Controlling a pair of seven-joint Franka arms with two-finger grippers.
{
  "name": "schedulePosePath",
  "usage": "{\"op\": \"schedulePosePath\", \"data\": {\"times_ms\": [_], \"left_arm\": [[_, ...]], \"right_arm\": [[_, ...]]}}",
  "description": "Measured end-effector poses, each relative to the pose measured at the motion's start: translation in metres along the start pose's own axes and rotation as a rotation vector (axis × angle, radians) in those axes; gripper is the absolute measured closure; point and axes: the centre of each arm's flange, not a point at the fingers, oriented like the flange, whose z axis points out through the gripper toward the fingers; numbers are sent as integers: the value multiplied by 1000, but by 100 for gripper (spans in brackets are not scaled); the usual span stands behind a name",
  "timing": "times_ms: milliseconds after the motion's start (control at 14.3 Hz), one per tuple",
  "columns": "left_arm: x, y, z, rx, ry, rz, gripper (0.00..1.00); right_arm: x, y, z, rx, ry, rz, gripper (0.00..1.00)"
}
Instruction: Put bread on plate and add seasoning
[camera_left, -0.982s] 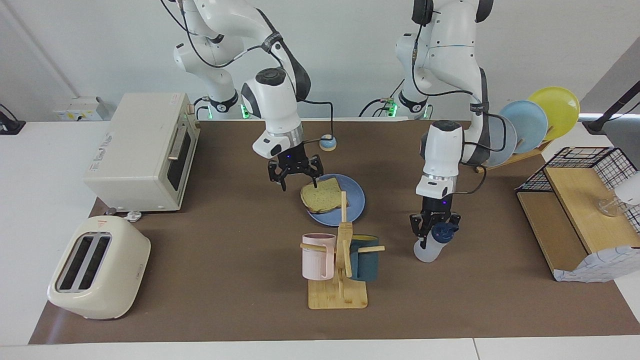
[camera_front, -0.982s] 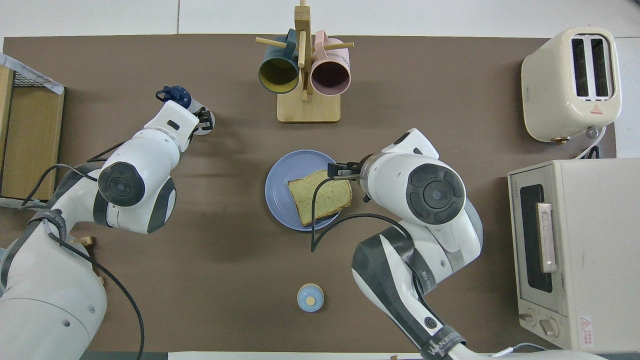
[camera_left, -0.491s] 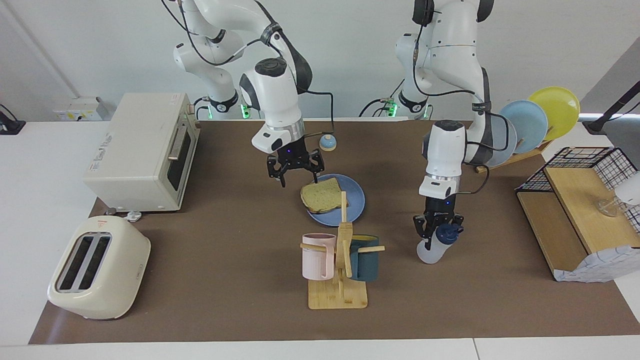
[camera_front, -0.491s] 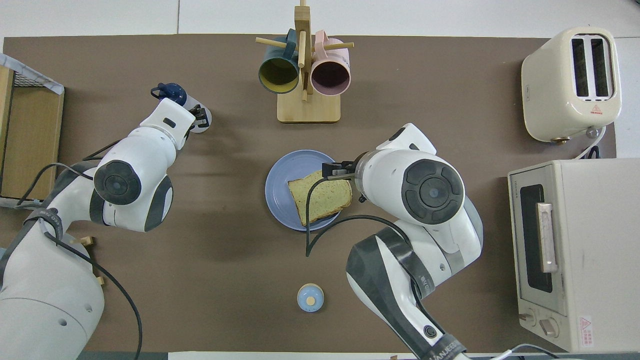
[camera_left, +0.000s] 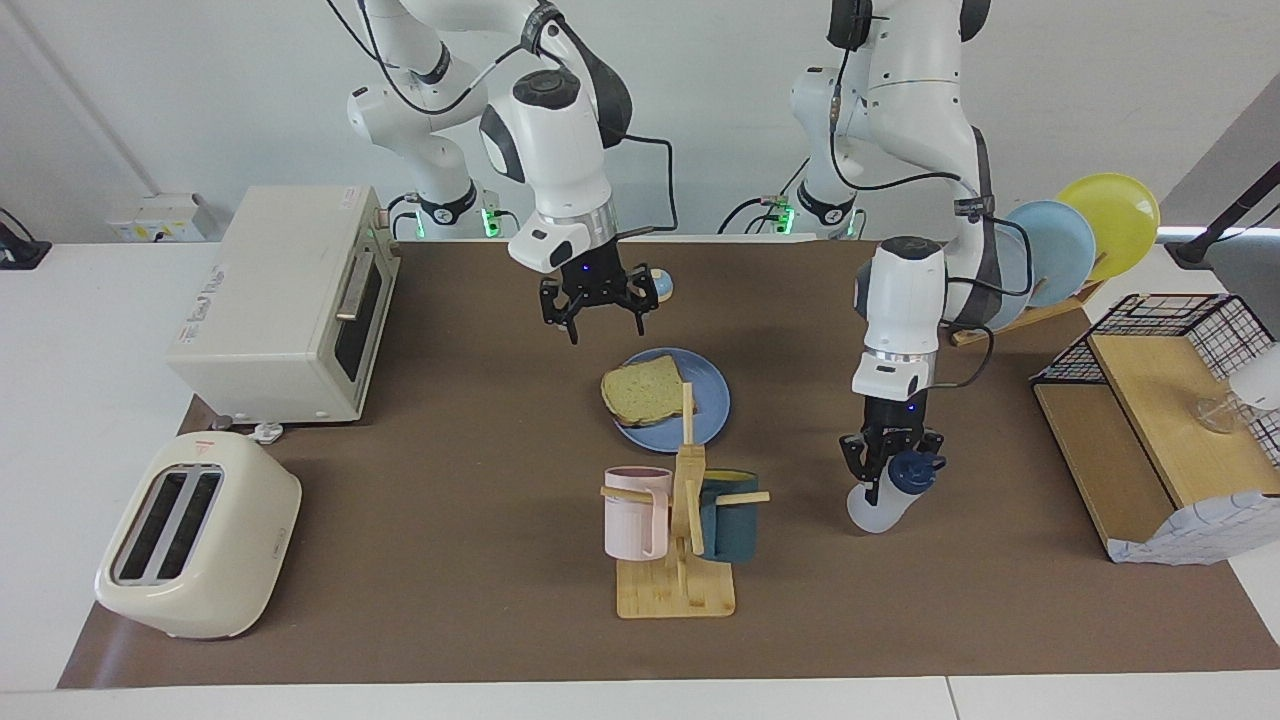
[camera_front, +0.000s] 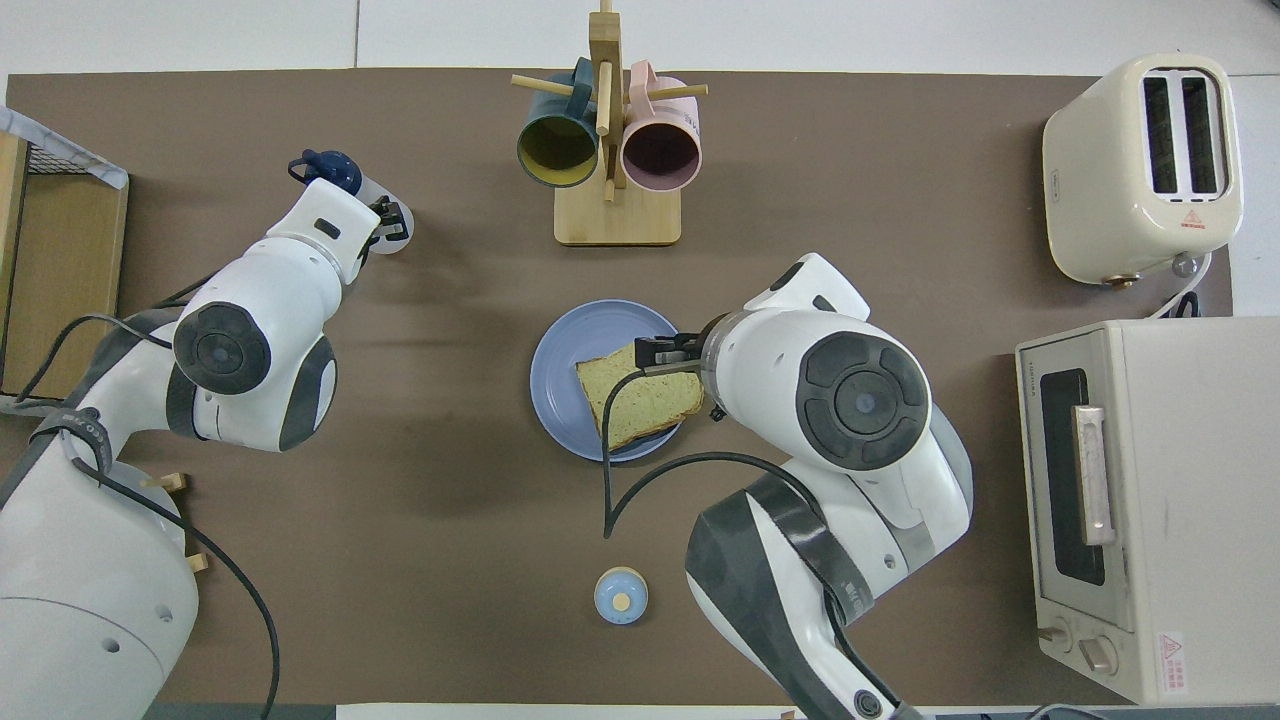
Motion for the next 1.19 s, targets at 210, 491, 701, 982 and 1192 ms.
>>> {"op": "schedulePosePath", "data": {"times_ms": [210, 491, 701, 982, 1192], "left_arm": [[17, 1, -20, 8, -26, -12, 59], [27, 4, -44, 6, -50, -4, 59], [32, 14, -62, 8, -106, 80, 59], [38, 27, -104, -5, -196, 219, 59], [36, 35, -145, -35, -279, 353, 59]], "right_arm": [[7, -15, -34, 88, -29, 42, 0], [14, -33, -66, 187, -66, 98, 0], [15, -61, -90, 218, -73, 177, 0], [7, -92, -88, 263, -92, 276, 0], [11, -93, -85, 311, -113, 346, 0]]}}
